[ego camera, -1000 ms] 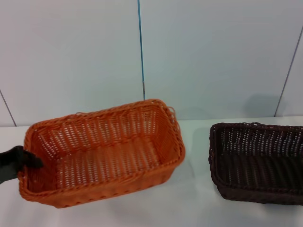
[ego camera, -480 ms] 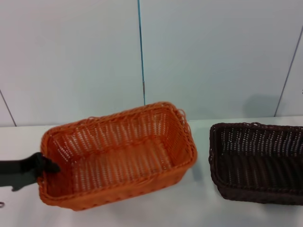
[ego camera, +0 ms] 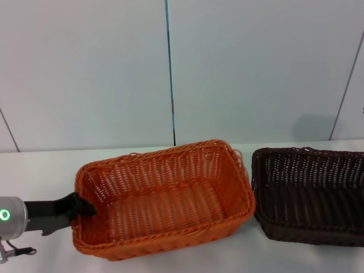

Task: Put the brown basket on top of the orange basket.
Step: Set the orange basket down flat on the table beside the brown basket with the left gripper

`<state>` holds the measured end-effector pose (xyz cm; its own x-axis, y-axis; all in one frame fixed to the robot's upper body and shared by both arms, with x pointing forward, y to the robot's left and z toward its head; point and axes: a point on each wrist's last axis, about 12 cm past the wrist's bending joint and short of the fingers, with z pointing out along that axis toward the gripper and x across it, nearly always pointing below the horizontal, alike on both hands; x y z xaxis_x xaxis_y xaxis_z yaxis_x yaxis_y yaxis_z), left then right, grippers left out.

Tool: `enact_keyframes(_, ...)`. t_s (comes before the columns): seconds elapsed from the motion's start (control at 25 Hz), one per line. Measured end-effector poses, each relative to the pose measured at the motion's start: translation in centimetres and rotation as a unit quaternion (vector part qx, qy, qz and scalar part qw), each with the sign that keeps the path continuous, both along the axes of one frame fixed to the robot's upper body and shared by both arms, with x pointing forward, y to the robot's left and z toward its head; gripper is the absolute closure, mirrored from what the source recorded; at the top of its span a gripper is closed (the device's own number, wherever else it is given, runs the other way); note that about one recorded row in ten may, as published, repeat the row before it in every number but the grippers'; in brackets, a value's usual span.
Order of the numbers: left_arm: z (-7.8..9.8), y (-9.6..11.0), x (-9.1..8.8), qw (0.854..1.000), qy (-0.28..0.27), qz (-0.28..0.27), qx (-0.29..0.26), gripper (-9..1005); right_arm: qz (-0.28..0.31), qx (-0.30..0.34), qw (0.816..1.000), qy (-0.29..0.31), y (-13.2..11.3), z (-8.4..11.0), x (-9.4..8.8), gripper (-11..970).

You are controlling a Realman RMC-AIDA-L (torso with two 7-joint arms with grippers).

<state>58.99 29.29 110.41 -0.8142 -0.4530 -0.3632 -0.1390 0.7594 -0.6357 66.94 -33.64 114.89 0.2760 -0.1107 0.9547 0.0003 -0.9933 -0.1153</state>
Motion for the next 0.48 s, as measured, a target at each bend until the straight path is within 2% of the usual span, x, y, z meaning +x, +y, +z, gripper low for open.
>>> enact_keyframes(0.48,-1.9,-0.9,0.5,1.0,-0.004,0.012,0.018,748,0.0,0.001,1.0,0.001,0.0,-0.1,0.0,351)
